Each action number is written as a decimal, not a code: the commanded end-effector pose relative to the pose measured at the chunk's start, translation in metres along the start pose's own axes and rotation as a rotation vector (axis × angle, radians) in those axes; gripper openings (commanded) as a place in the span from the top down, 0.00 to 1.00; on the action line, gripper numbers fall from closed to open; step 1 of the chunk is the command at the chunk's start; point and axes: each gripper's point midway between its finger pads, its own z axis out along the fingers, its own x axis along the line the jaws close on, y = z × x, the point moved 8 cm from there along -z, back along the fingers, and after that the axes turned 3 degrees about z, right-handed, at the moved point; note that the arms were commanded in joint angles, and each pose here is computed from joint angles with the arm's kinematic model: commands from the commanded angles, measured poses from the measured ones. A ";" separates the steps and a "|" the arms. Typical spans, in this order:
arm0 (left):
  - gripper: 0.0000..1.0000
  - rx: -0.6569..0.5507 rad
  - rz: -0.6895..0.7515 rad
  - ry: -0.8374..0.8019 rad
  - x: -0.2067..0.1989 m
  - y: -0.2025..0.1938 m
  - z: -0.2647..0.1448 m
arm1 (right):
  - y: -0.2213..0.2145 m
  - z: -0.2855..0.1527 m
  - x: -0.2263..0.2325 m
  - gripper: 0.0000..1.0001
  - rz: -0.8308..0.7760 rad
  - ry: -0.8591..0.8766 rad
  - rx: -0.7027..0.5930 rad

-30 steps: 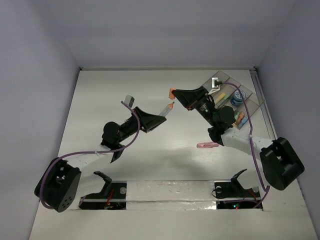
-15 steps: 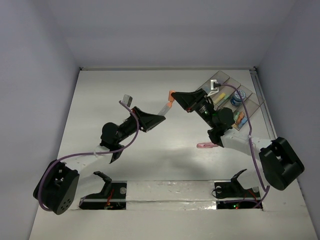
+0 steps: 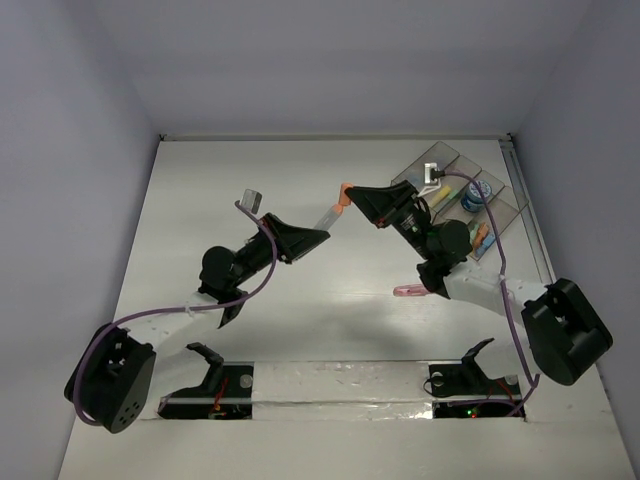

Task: Sort the stationery into containers
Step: Close the pen cap on the pen.

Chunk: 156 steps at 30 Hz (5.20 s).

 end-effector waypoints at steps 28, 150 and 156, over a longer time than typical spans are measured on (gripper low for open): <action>1.00 -0.182 0.662 -0.190 -0.077 0.035 0.007 | -0.054 -0.008 0.038 0.79 0.233 0.100 0.135; 1.00 -0.049 0.891 -0.150 -0.116 0.035 -0.002 | -0.118 -0.120 0.013 1.00 0.254 0.072 1.280; 1.00 -0.002 0.932 -0.116 -0.120 0.033 -0.010 | -0.116 -0.116 0.020 1.00 0.256 0.082 1.305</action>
